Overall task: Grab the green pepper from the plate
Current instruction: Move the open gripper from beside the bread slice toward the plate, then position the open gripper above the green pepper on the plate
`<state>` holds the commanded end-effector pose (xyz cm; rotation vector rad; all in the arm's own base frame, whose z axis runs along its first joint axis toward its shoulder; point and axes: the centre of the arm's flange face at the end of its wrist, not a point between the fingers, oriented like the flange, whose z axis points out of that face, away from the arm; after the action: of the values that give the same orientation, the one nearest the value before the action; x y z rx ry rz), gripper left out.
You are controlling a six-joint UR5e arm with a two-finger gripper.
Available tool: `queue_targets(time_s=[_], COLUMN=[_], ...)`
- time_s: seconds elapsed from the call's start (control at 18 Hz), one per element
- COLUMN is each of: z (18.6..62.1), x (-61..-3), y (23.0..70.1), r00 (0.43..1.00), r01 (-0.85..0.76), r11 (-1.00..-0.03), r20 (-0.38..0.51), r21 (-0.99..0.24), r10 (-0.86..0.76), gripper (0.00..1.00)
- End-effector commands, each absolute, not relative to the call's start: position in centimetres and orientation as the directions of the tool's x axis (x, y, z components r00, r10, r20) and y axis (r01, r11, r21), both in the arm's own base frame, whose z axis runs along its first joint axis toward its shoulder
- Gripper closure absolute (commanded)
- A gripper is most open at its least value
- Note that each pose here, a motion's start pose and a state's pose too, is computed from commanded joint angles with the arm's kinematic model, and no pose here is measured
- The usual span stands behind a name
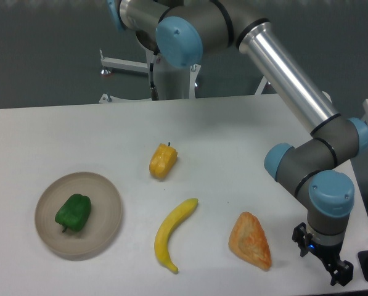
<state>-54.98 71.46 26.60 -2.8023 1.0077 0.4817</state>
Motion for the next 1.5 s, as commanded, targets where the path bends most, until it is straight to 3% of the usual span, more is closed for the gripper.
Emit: queue_targets(time_s=[0.33,0.78,1.22,1.5], z=[28.1,32.1,35.4,36.1], x=[-52.0,-44.4,-27.3,-18.4], y=[71.9,69.5,70.3,70.4], r00=[0.719,0.809,0.972,0.998], r01=[-0.654,-0.569,-0.228,-0.045], r11=[-0.756,-0.815,-0.950,-0.966], r20=[-0.324,-0.246,-0.100,0.028], r21=[-0.018,-0.104,-0.215,-0.254], r10=[-0.615,-0.534,-0.211,-0.053], gripper=[0.00,0.00,0.00,0.00])
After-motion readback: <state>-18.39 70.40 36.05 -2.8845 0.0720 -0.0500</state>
